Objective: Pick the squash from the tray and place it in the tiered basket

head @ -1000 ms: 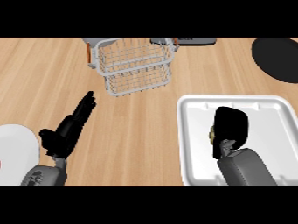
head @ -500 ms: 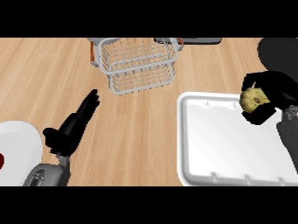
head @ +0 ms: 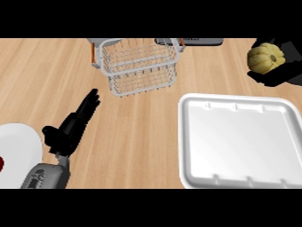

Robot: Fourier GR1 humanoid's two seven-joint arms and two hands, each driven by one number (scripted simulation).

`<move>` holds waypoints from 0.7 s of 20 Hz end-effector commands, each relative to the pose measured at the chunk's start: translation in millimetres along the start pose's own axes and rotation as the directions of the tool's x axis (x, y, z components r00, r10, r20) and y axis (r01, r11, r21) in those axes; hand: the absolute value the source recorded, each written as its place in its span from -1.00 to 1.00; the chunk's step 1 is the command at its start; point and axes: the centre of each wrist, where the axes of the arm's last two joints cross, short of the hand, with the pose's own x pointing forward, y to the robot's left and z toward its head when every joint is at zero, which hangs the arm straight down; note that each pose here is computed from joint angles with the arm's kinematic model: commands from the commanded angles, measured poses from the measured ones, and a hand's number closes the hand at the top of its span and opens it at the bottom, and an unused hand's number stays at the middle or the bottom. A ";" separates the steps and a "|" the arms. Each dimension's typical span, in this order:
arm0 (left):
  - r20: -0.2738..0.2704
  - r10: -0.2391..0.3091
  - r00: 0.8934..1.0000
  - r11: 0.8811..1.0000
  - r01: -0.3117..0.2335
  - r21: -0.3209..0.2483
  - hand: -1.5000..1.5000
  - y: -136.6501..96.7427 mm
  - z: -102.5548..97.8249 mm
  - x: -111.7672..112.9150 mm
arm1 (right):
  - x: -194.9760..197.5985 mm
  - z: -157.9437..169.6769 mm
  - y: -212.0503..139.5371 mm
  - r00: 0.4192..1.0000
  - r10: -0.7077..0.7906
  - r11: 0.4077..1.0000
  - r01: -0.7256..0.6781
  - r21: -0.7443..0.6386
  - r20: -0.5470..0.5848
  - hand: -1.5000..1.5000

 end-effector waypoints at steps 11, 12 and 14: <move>-0.004 0.001 1.000 1.000 -0.001 -0.010 0.00 8.7 7.5 -0.4 | 158.4 -88.1 -34.5 0.988 -0.127 0.992 0.126 0.013 0.088 1.00; 0.000 -0.008 1.000 1.000 0.008 -0.015 0.00 0.5 8.9 -0.1 | 164.0 -95.9 -15.1 0.990 -0.122 0.992 0.121 0.024 0.071 1.00; -0.004 0.005 1.000 1.000 -0.005 -0.017 0.00 3.0 12.1 -8.6 | 206.3 -103.8 -25.0 0.989 -0.131 0.991 0.128 0.045 0.074 1.00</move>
